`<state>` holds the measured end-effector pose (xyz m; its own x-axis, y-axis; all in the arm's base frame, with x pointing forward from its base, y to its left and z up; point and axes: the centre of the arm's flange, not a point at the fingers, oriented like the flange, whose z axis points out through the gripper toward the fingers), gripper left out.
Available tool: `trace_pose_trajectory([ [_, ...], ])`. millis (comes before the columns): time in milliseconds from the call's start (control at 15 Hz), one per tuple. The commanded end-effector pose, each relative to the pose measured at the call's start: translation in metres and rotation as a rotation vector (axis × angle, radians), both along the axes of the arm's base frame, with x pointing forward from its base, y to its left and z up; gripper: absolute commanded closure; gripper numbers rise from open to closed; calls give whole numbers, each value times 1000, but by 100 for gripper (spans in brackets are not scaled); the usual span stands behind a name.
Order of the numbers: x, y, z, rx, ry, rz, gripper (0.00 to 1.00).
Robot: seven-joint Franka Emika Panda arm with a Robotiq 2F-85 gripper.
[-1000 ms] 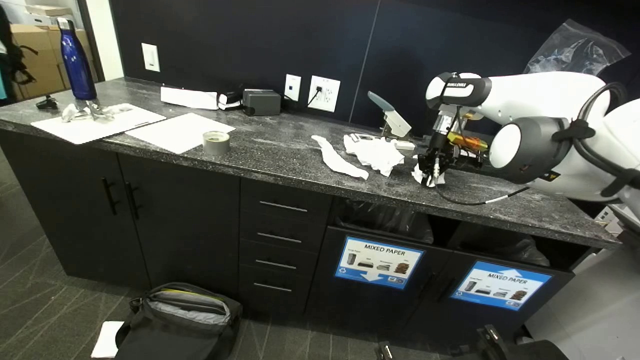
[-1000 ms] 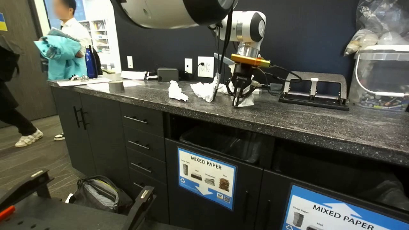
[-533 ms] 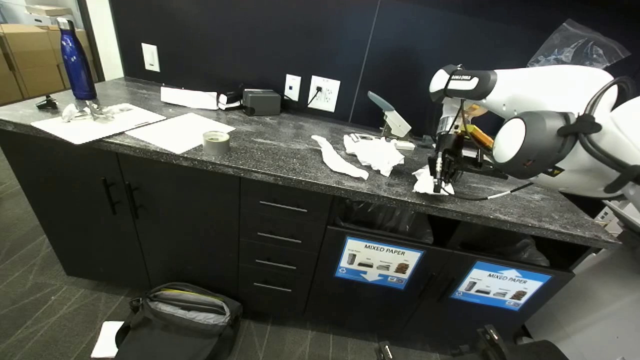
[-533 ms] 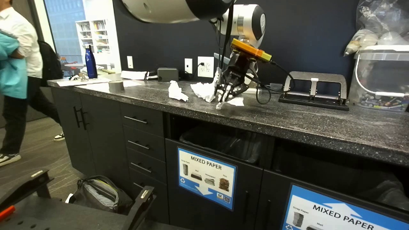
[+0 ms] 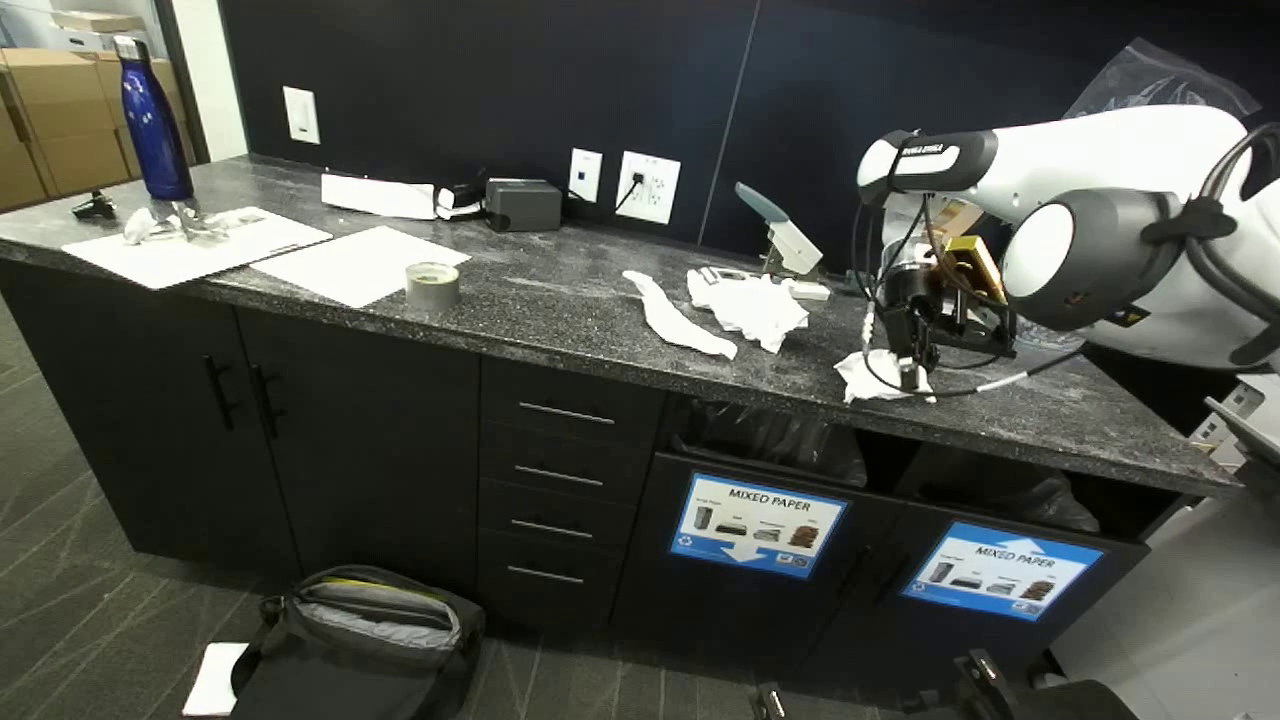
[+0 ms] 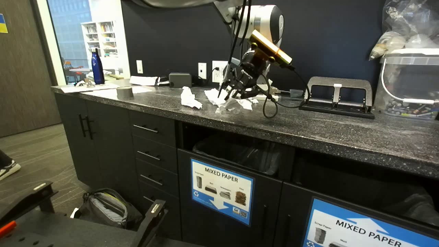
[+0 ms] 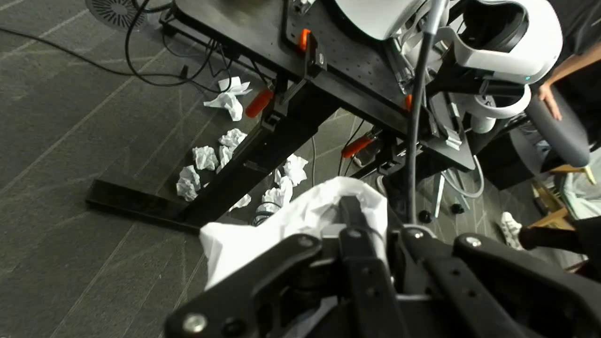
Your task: Put all the white pieces of papers in the left bin
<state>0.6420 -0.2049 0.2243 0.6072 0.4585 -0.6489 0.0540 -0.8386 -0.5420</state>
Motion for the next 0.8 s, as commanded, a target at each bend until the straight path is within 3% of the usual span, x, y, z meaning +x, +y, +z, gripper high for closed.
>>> trace_pose_trajectory([
  [0, -72, 23, 23, 27, 62, 27, 90],
  [467, -99, 34, 47, 57, 95, 45, 90],
  [733, -117, 37, 58, 16, 34, 115, 90],
])
